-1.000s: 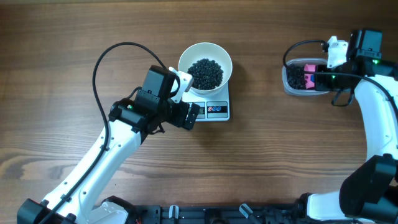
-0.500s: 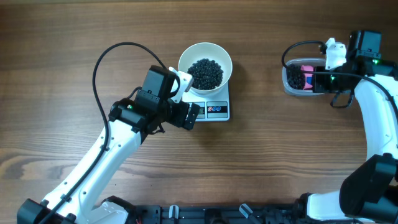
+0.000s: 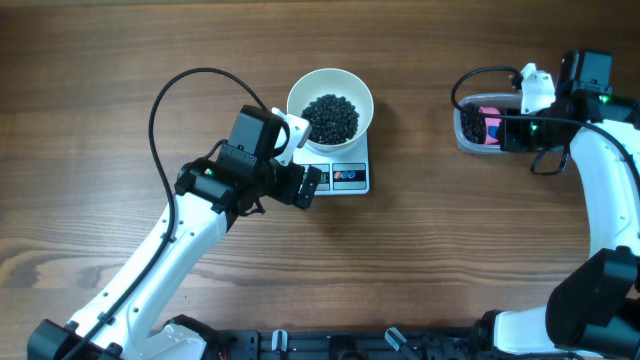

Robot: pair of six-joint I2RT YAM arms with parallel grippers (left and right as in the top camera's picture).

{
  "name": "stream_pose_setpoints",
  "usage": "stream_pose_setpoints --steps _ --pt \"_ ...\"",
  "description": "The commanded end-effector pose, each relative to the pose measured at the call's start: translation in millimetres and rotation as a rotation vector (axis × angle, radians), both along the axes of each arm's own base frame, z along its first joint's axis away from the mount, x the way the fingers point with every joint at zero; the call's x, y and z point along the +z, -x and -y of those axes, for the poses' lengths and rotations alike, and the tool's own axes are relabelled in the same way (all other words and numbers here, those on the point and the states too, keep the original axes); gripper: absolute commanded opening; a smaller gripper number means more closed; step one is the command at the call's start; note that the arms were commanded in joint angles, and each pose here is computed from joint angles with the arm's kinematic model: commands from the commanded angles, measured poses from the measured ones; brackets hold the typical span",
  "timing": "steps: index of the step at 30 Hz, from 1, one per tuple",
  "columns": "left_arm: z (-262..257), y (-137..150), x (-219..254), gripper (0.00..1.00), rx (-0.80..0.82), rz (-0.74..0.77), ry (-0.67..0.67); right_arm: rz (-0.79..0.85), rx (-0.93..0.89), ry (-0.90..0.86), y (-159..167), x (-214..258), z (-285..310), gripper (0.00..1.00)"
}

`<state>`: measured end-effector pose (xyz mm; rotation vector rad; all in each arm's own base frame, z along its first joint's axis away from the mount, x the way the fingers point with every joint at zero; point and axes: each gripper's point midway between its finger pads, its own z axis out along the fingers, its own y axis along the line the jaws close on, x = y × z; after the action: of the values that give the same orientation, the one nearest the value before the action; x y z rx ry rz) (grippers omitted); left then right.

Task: Scoop item into bowl and weigh 150g on scale
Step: 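Dig the pink scoop through the beans in the tub with the right gripper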

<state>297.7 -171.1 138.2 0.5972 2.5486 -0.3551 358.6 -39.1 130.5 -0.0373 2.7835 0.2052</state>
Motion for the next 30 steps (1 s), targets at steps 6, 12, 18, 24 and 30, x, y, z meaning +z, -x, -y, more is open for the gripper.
stream_pose_setpoints --steps 6,12,18,24,30 --pt "2.1 -3.2 9.5 1.00 -0.011 0.024 0.017 0.030 0.000 -0.215 3.2 13.2 -15.6 0.04" --pt "2.0 -3.2 9.5 1.00 -0.011 0.024 0.016 0.035 -0.042 -0.244 3.5 15.0 -7.7 0.04" --pt "2.0 -3.2 9.5 1.00 -0.011 0.024 0.016 0.029 -0.068 -0.257 3.2 15.2 -7.5 0.04" --pt "2.0 -3.2 9.5 1.00 -0.011 0.024 0.016 -0.022 -0.124 -0.287 10.6 12.1 -9.9 0.04" --pt "2.0 -3.2 9.5 1.00 -0.011 0.024 0.016 0.001 -0.171 -0.298 2.4 14.5 -7.2 0.04"
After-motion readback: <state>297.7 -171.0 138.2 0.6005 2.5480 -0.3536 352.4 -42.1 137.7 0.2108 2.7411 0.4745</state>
